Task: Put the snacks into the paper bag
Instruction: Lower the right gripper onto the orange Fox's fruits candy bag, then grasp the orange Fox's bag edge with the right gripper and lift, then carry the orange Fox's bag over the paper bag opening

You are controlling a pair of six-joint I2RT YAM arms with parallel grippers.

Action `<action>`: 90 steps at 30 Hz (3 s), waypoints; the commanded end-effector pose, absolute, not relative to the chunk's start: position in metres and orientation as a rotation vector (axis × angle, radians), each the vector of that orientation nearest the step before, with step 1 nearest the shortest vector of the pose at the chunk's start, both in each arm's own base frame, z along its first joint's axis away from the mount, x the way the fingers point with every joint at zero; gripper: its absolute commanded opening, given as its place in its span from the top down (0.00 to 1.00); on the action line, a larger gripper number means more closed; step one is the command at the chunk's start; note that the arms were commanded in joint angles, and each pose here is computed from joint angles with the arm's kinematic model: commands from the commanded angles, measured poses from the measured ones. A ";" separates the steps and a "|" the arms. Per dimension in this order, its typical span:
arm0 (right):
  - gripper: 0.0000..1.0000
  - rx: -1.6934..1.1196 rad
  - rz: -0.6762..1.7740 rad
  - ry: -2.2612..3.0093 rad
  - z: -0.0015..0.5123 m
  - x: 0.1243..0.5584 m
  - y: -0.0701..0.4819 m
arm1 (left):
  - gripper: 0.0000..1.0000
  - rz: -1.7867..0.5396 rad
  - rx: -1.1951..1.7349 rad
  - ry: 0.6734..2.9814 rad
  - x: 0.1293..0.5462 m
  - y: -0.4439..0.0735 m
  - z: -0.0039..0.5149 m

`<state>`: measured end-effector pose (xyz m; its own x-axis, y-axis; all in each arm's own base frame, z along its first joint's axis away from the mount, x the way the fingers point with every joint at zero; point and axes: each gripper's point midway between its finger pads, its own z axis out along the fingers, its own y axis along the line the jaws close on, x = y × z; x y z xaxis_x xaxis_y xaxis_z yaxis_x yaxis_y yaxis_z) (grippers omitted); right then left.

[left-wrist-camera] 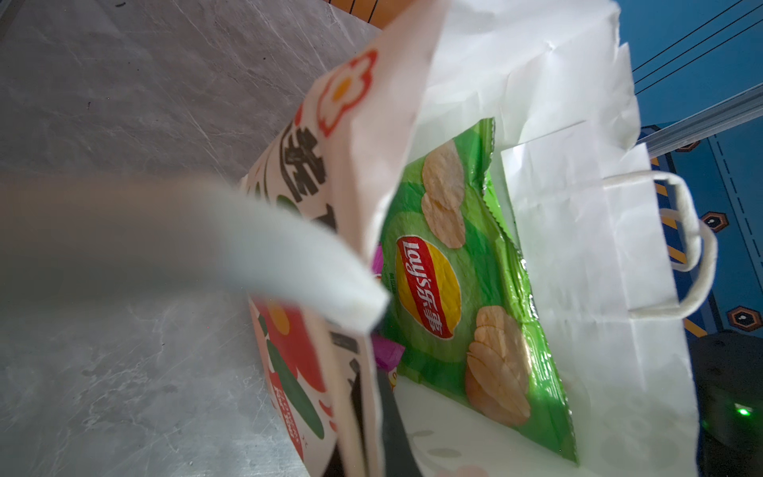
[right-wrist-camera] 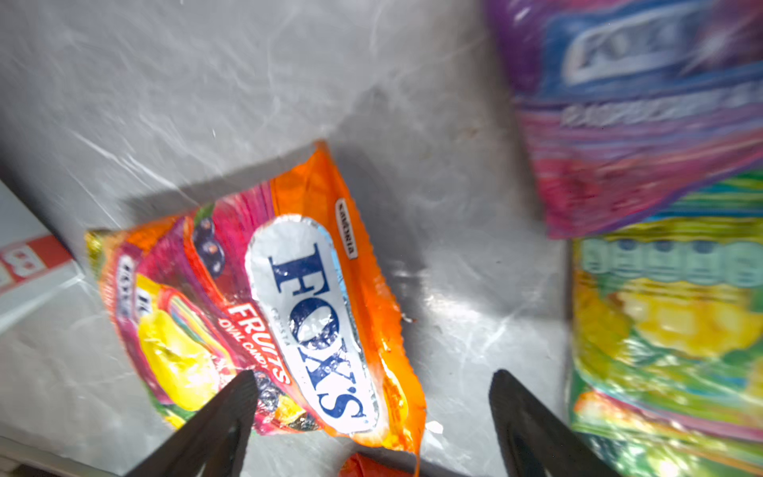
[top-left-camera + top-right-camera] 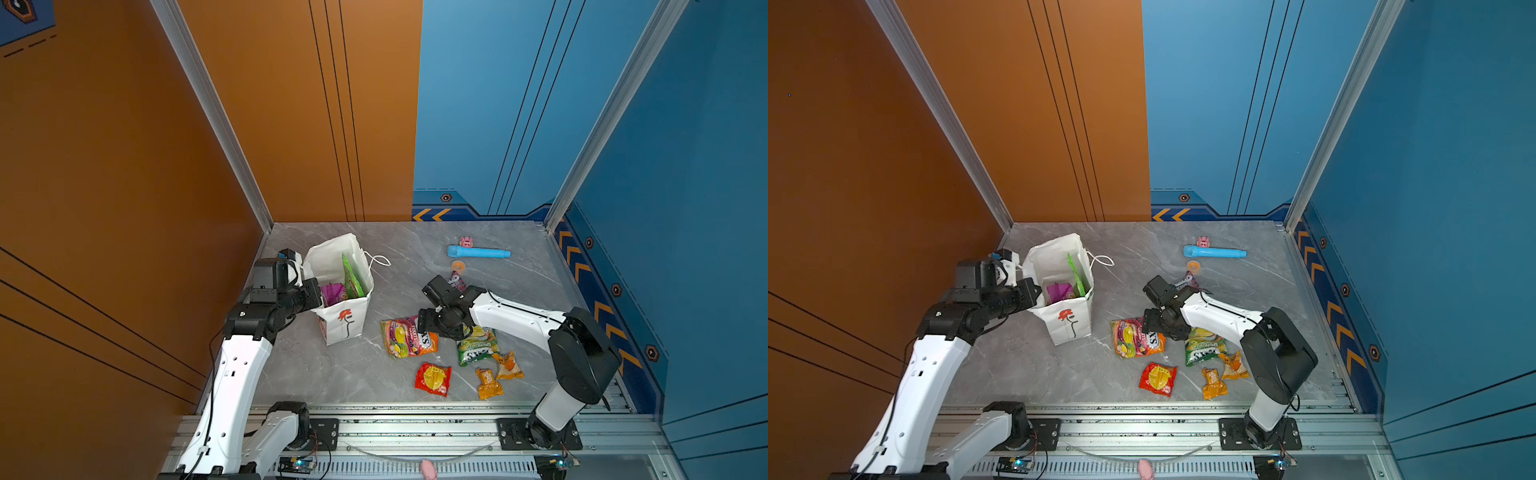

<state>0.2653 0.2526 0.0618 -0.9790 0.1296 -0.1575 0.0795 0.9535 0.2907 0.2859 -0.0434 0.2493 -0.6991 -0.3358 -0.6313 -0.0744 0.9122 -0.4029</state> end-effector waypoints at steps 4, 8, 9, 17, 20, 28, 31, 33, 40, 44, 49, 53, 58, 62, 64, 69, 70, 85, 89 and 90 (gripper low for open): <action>0.22 0.233 0.567 2.957 0.048 0.262 0.264 | 1.00 -0.426 -0.261 2.234 0.299 -0.039 0.265; 0.26 0.220 0.545 2.992 0.039 0.255 0.263 | 1.00 -0.409 -0.270 2.235 0.299 -0.036 0.264; 0.27 0.221 0.549 2.998 0.037 0.255 0.264 | 1.00 -0.409 -0.270 2.235 0.299 -0.037 0.264; 0.40 0.156 0.598 3.071 0.023 0.244 0.284 | 1.00 -0.413 -0.272 2.243 0.300 -0.037 0.262; 0.55 0.145 0.586 3.077 0.021 0.244 0.286 | 1.00 -0.414 -0.271 2.247 0.300 -0.037 0.261; 0.80 0.145 0.555 3.057 0.026 0.247 0.282 | 1.00 -0.420 -0.270 2.251 0.301 -0.038 0.260; 0.86 0.142 0.545 3.041 0.032 0.249 0.281 | 1.00 -0.426 -0.268 2.252 0.301 -0.039 0.260; 0.89 0.143 0.543 3.030 0.036 0.249 0.279 | 1.00 -0.425 -0.268 2.252 0.301 -0.039 0.260; 0.96 0.180 0.550 2.965 0.057 0.257 0.271 | 1.00 -0.448 -0.262 2.259 0.301 -0.042 0.259; 0.97 0.203 0.613 2.869 0.090 0.273 0.270 | 1.00 -0.458 -0.256 2.254 0.301 -0.044 0.260; 0.98 0.234 0.621 2.748 0.134 0.291 0.252 | 1.00 -0.470 -0.223 2.251 0.299 -0.051 0.262; 0.99 0.230 0.627 2.660 0.165 0.299 0.240 | 1.00 -0.493 -0.194 2.242 0.298 -0.057 0.265; 0.98 0.134 0.593 2.564 0.210 0.311 0.235 | 1.00 -0.527 -0.165 2.228 0.297 -0.064 0.269; 0.99 0.077 0.599 2.491 0.244 0.317 0.236 | 1.00 -0.542 -0.146 2.217 0.295 -0.068 0.273; 0.98 0.051 0.604 2.451 0.262 0.321 0.238 | 1.00 -0.551 -0.137 2.205 0.295 -0.069 0.275; 0.98 -0.047 0.575 2.361 0.304 0.326 0.244 | 1.00 -0.578 -0.120 2.193 0.294 -0.074 0.279; 0.98 -0.071 0.565 2.341 0.314 0.326 0.246 | 1.00 -0.589 -0.118 2.193 0.294 -0.075 0.279; 0.99 -0.316 0.679 2.003 0.451 0.302 0.314 | 1.00 -0.644 -0.087 2.172 0.292 -0.083 0.284; 0.99 -0.416 0.733 1.983 0.454 0.287 0.350 | 1.00 -0.651 -0.079 2.165 0.291 -0.084 0.286; 0.99 -0.442 0.742 1.981 0.453 0.284 0.359 | 1.00 -0.653 -0.079 2.164 0.292 -0.084 0.286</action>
